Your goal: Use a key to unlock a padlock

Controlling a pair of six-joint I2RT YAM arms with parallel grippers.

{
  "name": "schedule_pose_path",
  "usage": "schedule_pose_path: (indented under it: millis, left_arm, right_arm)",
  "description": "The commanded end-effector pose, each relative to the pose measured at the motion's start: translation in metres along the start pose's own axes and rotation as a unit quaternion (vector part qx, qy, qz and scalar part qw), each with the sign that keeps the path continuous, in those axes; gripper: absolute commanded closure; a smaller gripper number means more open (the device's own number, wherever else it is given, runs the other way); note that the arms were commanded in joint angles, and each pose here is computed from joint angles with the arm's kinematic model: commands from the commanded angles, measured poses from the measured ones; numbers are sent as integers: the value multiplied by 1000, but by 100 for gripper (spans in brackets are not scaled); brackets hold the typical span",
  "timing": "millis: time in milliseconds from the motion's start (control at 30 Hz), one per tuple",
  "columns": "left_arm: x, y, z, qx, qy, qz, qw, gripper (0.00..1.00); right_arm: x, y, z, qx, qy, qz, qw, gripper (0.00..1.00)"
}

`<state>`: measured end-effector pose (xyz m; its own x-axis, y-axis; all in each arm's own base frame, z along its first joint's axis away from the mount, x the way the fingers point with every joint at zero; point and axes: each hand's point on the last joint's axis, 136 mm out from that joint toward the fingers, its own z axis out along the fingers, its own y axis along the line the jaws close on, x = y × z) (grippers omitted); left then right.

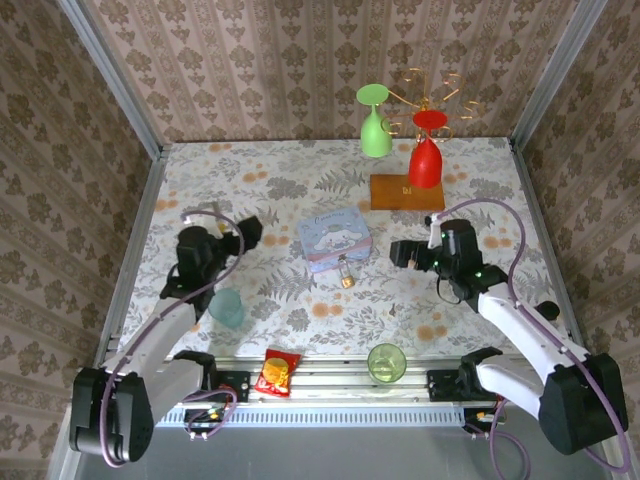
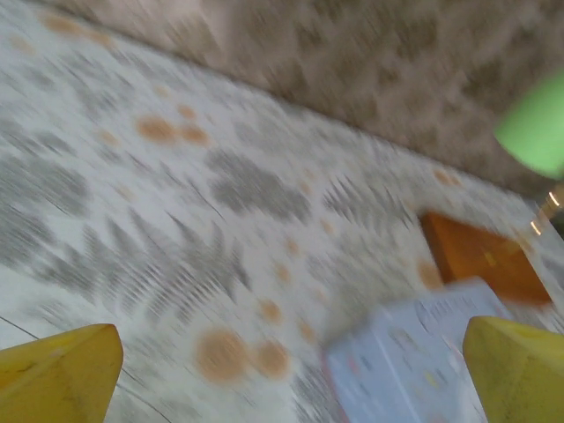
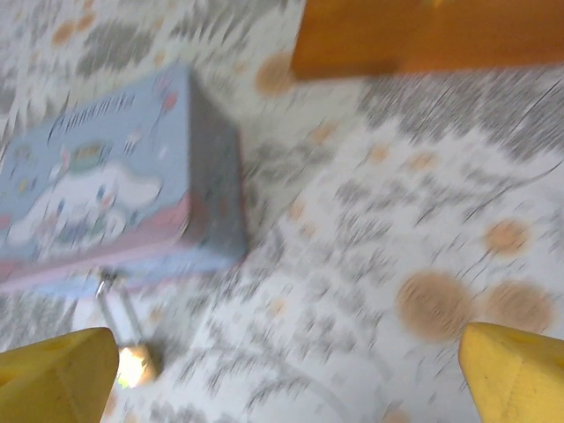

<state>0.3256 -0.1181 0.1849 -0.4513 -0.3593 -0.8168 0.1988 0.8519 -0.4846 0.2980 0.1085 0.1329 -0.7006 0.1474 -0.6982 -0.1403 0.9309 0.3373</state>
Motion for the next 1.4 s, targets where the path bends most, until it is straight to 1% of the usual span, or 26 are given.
schedule_pose_path:
  millis: [0, 67, 167, 267, 367, 467, 533, 633, 700, 733, 900, 1067, 1133, 1267, 1367]
  left_arm:
    - [43, -39, -7, 27, 73, -6, 997, 0]
    - [58, -55, -11, 26, 92, 10, 995, 0]
    - [80, -70, -14, 23, 119, 15, 993, 0]
    - [99, -77, -12, 18, 142, 18, 989, 0]
    - [114, -80, -9, 10, 159, 20, 987, 0]
    - [122, -85, -5, 6, 168, 11, 986, 0]
    - [125, -92, -3, 10, 169, 13, 985, 0]
    - [128, -100, 0, 12, 174, 23, 984, 0]
    - [130, -104, 2, 14, 177, 25, 984, 0]
    - [132, -105, 3, 15, 179, 27, 983, 0]
    - [136, -112, 9, 22, 183, 22, 983, 0]
    - [141, -113, 12, 27, 181, 17, 983, 0]
    - [143, -112, 12, 26, 182, 13, 983, 0]
    - [146, -111, 12, 30, 180, 9, 983, 0]
    - [145, -112, 12, 34, 177, 6, 984, 0]
  right_arm:
    - [54, -7, -4, 39, 80, 18, 996, 1]
    - [70, -4, -5, 47, 96, 6, 994, 3]
    - [92, 2, -6, 49, 119, -8, 992, 7]
    - [111, 13, -5, 30, 141, -23, 989, 13]
    - [121, 21, -6, 29, 147, -44, 988, 18]
    - [129, 24, -6, 26, 159, -46, 986, 25]
    - [136, 24, -5, 25, 171, -40, 984, 32]
    - [142, 24, -4, 30, 183, -39, 982, 38]
    - [145, 25, -2, 27, 188, -38, 981, 47]
    - [147, 27, -1, 23, 194, -39, 980, 49]
    - [155, 30, 8, 32, 233, -50, 971, 54]
    - [155, 28, 13, 49, 236, -62, 968, 55]
    - [157, 27, 15, 59, 244, -68, 966, 58]
    - [164, 23, 15, 95, 254, -95, 958, 62]
    - [164, 16, 10, 141, 250, -122, 950, 65]
